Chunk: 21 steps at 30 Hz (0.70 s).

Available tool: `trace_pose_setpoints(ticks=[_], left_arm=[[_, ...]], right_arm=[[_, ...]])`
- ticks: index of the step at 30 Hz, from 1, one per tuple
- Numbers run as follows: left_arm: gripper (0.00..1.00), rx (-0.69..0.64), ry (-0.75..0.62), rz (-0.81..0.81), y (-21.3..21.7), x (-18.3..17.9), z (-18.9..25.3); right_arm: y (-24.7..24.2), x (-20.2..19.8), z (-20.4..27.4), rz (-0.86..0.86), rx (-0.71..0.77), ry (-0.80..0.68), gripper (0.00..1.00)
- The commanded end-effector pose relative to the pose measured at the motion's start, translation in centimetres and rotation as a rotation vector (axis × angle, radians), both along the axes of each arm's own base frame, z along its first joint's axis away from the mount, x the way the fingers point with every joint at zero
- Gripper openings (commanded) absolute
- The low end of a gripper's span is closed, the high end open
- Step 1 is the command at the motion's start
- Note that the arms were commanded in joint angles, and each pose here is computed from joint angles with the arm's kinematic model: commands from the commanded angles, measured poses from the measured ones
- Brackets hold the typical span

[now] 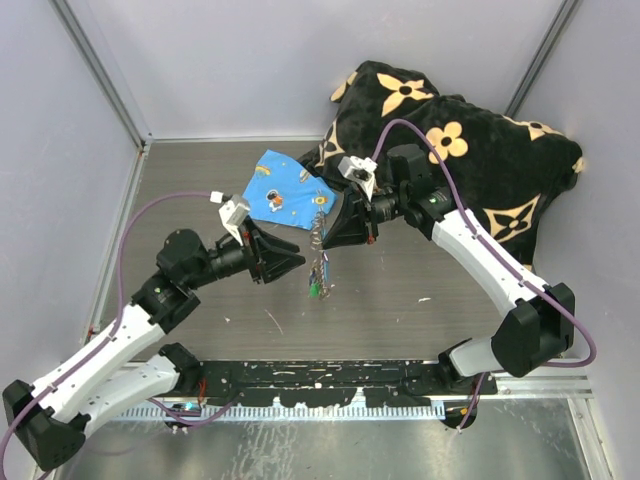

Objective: Remove the keys from the keyring
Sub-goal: Remove the key from the keyring.

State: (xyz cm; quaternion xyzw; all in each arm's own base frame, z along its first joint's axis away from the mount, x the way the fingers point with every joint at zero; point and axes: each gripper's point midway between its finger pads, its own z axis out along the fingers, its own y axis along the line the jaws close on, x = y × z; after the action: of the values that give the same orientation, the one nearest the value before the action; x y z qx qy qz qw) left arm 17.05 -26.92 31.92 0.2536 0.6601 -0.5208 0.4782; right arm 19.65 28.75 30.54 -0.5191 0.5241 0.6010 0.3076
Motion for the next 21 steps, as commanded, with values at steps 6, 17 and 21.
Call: trace_pose_setpoints(ticks=[6,17,21], left_arm=[[0.33,-0.354,-0.105,0.059,-0.1,1.2,4.7],[0.3,-0.369,-0.099,0.016,-1.3,1.2,4.4],[0.31,-0.36,-0.076,0.005,-1.6,1.1,3.8]], right_arm=[[0.0,-0.2,1.6,0.045,0.051,-0.013,0.01],[0.0,-0.2,1.6,0.042,0.051,-0.011,0.01],[0.0,-0.2,1.6,0.037,0.051,-0.013,0.01]])
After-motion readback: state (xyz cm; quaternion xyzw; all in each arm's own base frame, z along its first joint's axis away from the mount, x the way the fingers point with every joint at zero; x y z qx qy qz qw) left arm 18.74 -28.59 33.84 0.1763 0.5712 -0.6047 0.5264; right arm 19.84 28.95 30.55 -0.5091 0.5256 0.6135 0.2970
